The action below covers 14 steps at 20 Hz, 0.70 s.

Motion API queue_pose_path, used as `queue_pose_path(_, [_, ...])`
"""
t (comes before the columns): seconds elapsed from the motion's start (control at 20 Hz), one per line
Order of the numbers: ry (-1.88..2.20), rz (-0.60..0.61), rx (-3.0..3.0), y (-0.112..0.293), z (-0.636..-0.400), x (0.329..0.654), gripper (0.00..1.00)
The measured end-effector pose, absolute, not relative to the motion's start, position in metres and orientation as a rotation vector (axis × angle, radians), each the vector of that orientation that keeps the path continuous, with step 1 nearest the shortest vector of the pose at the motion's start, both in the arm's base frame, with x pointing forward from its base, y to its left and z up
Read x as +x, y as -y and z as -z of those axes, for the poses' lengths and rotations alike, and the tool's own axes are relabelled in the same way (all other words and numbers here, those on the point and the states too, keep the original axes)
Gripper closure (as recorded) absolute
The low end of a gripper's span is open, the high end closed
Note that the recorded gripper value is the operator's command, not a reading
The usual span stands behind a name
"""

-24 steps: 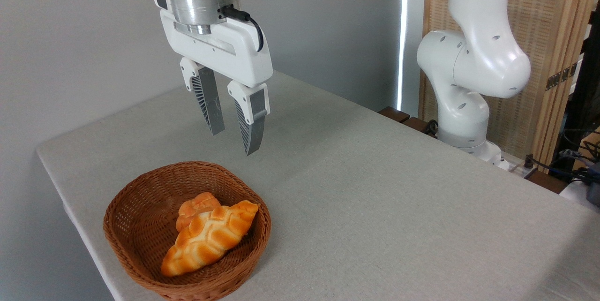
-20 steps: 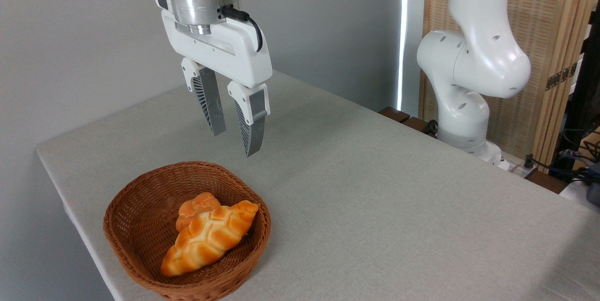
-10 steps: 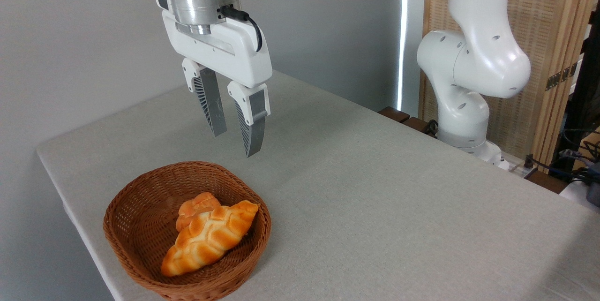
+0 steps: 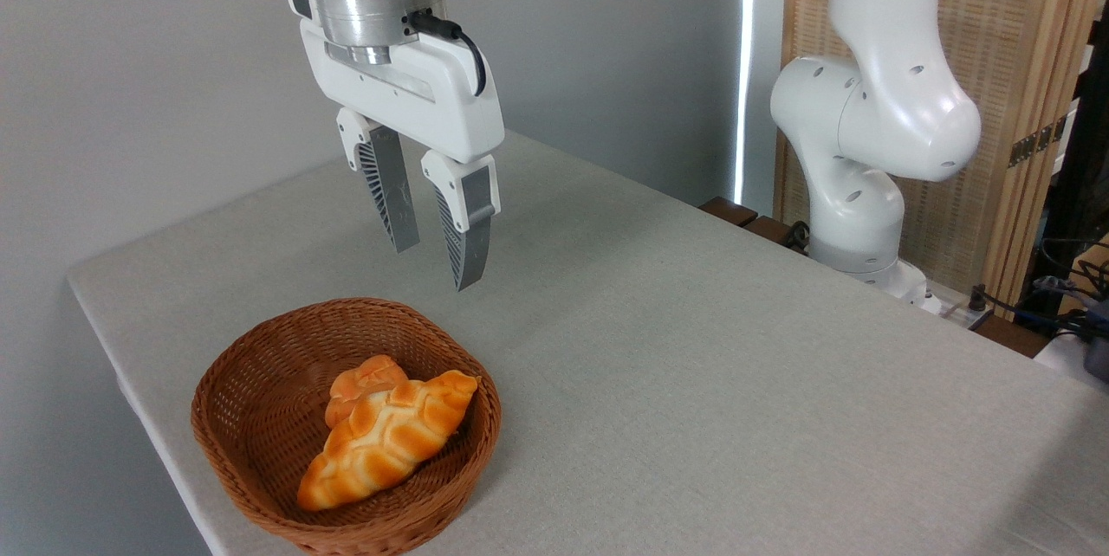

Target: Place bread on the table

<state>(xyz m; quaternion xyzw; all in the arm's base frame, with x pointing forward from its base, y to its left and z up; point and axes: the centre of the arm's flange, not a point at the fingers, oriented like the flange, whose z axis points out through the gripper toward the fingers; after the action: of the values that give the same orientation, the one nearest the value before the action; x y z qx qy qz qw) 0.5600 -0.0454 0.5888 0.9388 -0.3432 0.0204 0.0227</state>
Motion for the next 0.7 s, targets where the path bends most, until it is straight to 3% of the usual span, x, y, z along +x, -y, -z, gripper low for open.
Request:
queue_pose_path(0.25, [1.055,-0.106,2.899,0.047,-0.588,0.563,0.00])
queue_pose_path(0.7, [1.102,-0.285,2.912,0.046,-0.551,0.570,0.00])
